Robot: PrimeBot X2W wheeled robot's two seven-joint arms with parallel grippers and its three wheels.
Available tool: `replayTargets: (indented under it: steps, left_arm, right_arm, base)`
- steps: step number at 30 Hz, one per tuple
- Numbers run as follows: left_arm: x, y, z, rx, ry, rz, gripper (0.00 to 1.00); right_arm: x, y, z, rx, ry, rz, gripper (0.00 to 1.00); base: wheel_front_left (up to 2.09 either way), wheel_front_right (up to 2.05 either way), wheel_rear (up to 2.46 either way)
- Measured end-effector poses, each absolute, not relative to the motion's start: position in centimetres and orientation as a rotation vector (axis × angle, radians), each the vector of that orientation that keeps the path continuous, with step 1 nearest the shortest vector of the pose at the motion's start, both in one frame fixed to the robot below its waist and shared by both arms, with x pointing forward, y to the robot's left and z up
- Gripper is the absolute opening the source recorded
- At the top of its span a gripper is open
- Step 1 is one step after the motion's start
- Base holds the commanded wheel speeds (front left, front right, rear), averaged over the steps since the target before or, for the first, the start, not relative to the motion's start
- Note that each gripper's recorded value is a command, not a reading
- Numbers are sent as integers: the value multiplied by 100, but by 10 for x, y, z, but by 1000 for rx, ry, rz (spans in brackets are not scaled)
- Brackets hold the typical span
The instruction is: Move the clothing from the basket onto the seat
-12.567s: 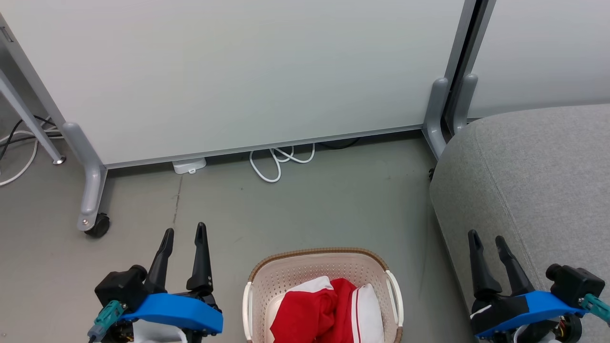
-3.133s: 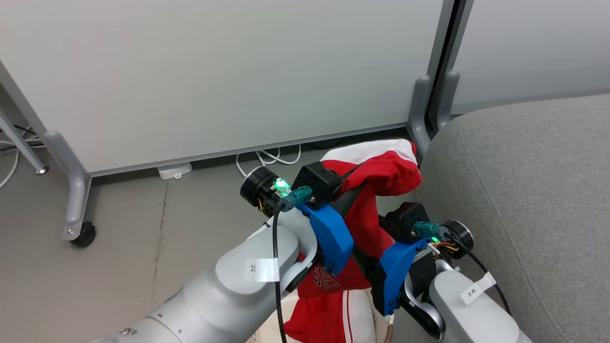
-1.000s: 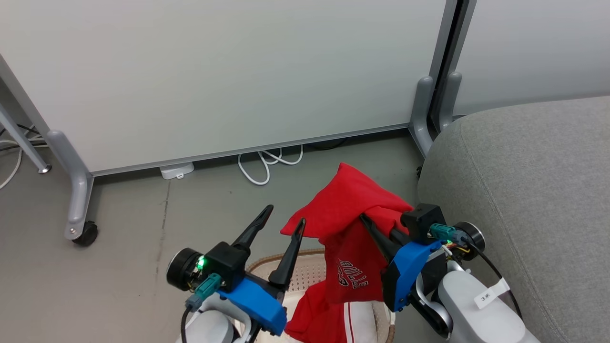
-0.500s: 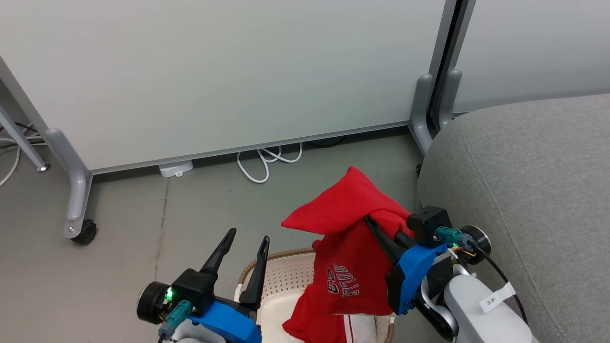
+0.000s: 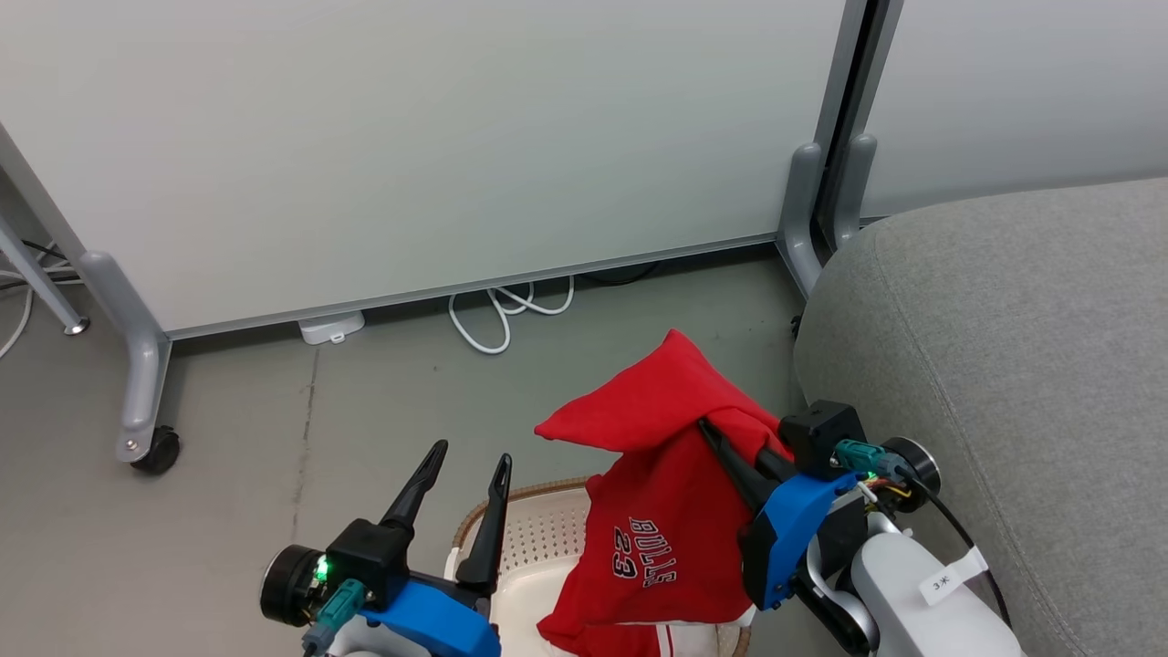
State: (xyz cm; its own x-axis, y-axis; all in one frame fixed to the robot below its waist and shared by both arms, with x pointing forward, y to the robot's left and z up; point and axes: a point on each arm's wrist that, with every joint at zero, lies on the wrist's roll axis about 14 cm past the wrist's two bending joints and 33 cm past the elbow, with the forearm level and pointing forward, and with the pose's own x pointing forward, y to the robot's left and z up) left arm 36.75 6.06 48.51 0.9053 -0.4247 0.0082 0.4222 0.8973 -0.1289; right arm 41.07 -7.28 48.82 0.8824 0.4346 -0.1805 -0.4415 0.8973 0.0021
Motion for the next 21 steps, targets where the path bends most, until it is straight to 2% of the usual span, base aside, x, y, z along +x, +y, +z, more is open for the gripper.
replayTargets:
  steps: [11, 21]
  left_arm:
    - [369, 37, 483, -131, 30, -515, 100]
    - [374, -7, 482, -140, 40, -641, 100]
  right_arm:
    - [405, -95, 487, -34, 184, 397, 0]
    - [390, -140, 483, -22, 195, 272, 0]
  base:
    - [0, 0, 0]
    - [0, 0, 0]
